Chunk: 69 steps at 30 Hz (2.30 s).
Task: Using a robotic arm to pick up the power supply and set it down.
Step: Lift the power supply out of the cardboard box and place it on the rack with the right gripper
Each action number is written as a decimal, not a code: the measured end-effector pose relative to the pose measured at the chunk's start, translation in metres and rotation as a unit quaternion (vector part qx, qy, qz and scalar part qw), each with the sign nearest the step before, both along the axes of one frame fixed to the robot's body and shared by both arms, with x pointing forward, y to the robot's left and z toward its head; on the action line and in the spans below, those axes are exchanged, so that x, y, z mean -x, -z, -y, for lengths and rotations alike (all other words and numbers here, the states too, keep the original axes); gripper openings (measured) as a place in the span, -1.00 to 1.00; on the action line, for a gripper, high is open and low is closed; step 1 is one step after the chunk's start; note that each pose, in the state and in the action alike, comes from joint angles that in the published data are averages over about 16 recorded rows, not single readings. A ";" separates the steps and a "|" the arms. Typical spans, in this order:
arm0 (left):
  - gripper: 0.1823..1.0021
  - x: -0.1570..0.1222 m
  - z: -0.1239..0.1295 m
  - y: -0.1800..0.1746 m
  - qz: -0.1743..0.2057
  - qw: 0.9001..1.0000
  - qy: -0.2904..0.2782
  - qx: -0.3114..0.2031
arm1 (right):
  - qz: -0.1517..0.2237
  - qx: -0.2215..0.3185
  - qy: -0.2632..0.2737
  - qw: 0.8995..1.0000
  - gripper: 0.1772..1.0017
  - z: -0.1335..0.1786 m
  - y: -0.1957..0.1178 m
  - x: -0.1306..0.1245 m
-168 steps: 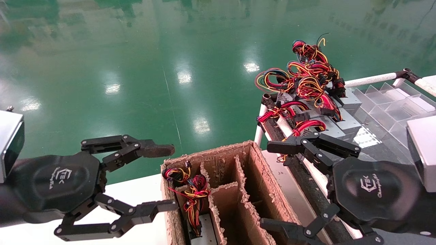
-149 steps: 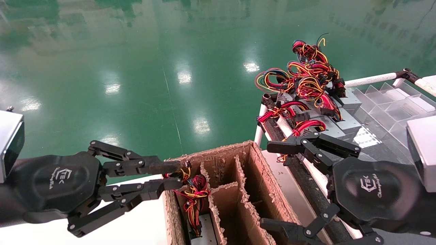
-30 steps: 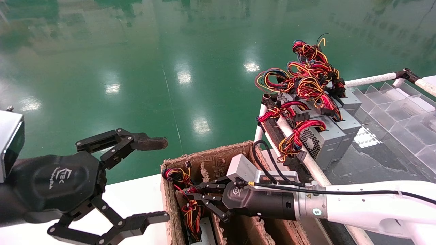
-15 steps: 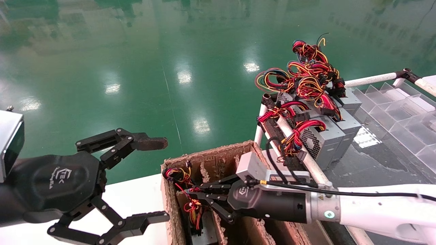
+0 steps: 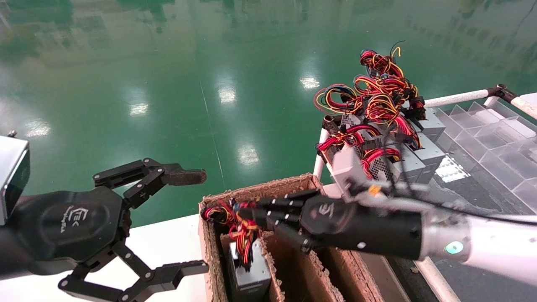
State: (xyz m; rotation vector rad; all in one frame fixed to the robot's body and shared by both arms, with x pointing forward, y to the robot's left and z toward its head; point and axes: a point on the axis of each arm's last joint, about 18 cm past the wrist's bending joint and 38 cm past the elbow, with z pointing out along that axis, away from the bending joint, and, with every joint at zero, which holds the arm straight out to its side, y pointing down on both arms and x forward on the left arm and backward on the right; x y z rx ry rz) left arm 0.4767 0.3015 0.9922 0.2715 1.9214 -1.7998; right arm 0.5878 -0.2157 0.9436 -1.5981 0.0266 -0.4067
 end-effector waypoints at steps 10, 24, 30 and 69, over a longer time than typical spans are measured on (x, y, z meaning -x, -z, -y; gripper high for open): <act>1.00 0.000 0.000 0.000 0.000 1.000 0.000 0.000 | 0.030 -0.064 -0.002 0.998 -0.86 0.041 -0.067 0.024; 1.00 0.000 0.000 0.000 0.000 1.000 0.000 0.000 | 0.123 -0.115 0.049 0.985 -0.87 0.106 -0.151 0.047; 1.00 0.000 0.000 0.000 0.000 1.000 0.000 0.000 | 0.158 -0.133 0.081 0.975 -0.87 0.134 -0.184 0.049; 1.00 0.000 0.000 0.000 0.000 1.000 0.000 0.000 | 0.201 -0.112 0.358 0.905 -0.87 0.349 -0.185 0.110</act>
